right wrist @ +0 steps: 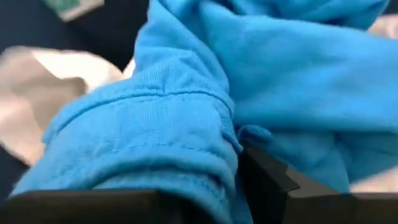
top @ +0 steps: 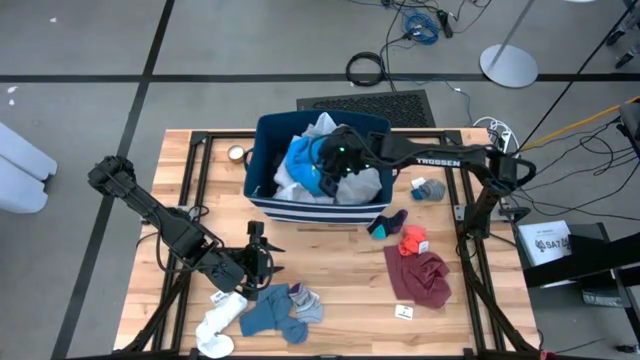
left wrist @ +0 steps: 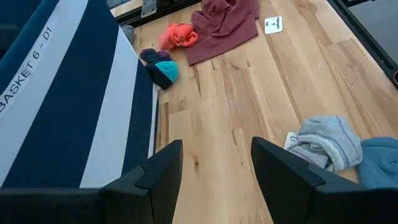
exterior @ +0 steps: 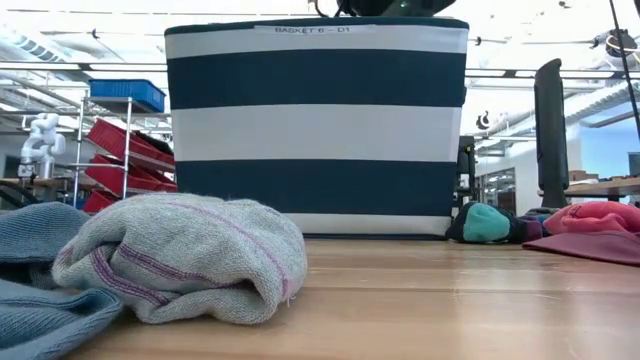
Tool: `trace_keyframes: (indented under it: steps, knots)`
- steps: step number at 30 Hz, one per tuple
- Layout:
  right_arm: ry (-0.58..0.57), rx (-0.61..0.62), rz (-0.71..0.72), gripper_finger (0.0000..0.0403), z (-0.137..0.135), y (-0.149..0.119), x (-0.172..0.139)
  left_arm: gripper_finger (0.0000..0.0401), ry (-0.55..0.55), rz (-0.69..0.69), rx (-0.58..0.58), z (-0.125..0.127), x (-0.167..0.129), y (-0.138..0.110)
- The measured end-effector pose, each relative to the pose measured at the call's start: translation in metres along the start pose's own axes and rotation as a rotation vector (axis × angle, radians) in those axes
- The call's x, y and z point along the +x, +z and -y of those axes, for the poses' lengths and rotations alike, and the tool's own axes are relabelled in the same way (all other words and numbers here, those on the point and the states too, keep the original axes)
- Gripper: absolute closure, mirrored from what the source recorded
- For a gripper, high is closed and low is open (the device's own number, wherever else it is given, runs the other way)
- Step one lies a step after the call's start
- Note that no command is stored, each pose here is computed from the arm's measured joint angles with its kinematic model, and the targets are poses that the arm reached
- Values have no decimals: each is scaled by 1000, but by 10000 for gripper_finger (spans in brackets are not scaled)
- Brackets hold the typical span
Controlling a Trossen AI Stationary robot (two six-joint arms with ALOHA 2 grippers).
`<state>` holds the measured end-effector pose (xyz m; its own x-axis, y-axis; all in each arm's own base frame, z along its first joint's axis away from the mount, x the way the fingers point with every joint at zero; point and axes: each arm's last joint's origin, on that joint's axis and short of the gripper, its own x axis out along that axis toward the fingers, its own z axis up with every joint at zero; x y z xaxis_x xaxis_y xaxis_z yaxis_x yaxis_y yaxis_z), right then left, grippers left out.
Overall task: Sort clothes
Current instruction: Put the blue short into the laundry organizer
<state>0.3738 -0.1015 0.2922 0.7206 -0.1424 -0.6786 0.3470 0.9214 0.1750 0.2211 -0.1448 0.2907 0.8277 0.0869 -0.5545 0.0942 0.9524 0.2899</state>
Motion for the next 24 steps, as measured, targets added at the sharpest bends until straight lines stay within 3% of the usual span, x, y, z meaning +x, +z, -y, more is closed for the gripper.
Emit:
trace_keyframes:
  steps: [5, 14, 18, 24]
  knots:
    - [-62, -27, -44, 290, 3, -3, -21, 201, 0, 0, 1, 0, 0, 0]
    - [-68, -341, -145, 296, -16, -15, -52, 201, 0, 0, 0, 0, 0, 0]
    - [-192, -494, -94, 296, -28, -14, -73, 201, 0, 0, 1, 0, 0, 0]
    - [-318, -640, 102, 296, -51, -4, -109, 201, 0, 0, 1, 0, 0, 0]
